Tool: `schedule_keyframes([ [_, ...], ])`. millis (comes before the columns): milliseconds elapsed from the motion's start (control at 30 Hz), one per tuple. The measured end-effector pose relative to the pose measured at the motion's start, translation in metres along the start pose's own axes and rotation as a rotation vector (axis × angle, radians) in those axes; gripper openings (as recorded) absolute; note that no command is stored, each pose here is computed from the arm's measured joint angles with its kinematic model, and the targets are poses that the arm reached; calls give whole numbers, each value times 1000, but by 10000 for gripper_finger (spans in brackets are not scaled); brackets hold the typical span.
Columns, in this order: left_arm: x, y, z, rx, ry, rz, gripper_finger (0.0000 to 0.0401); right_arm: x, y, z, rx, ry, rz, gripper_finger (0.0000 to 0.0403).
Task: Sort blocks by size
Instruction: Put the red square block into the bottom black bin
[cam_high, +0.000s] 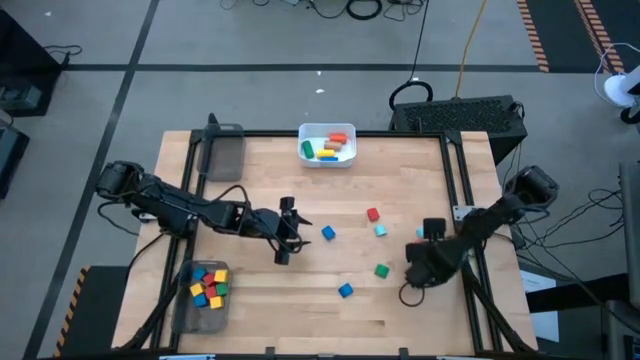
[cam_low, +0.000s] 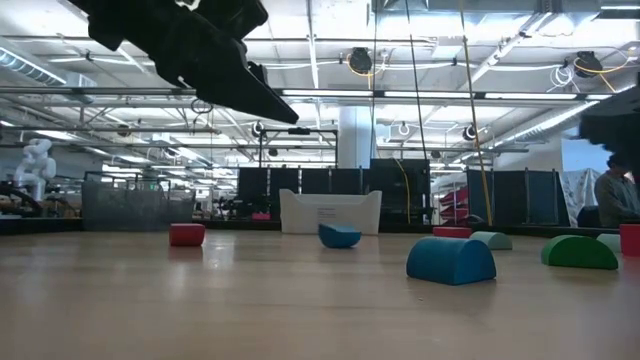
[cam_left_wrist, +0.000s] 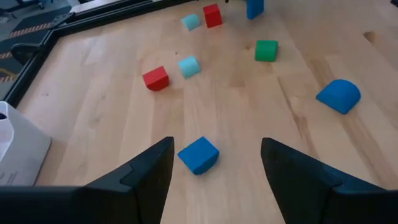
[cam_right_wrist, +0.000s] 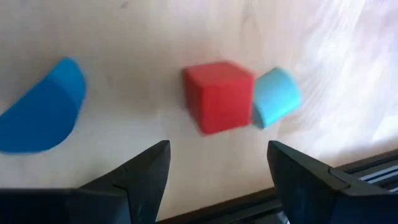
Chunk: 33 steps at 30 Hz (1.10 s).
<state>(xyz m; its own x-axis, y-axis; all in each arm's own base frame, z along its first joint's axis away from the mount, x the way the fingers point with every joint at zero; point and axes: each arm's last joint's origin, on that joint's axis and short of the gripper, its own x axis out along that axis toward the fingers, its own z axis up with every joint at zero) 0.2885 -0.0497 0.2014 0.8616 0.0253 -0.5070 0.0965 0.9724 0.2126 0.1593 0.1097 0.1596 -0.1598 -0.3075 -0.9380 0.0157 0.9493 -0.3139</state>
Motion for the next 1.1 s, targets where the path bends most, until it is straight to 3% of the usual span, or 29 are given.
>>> schedule_keyframes([
  [300,0,-1,-3,6,36,-5,244,5,-21,22,-65,-29,38,254],
  [467,0,-1,-5,-17,51,-4,244,7,-26,32,-65,-47,128,254],
  [800,13,-5,-16,-26,103,-22,244,8,-27,33,-55,-27,178,253],
  [1100,22,-8,-21,-26,110,-23,244,16,-28,28,-41,3,165,205],
])
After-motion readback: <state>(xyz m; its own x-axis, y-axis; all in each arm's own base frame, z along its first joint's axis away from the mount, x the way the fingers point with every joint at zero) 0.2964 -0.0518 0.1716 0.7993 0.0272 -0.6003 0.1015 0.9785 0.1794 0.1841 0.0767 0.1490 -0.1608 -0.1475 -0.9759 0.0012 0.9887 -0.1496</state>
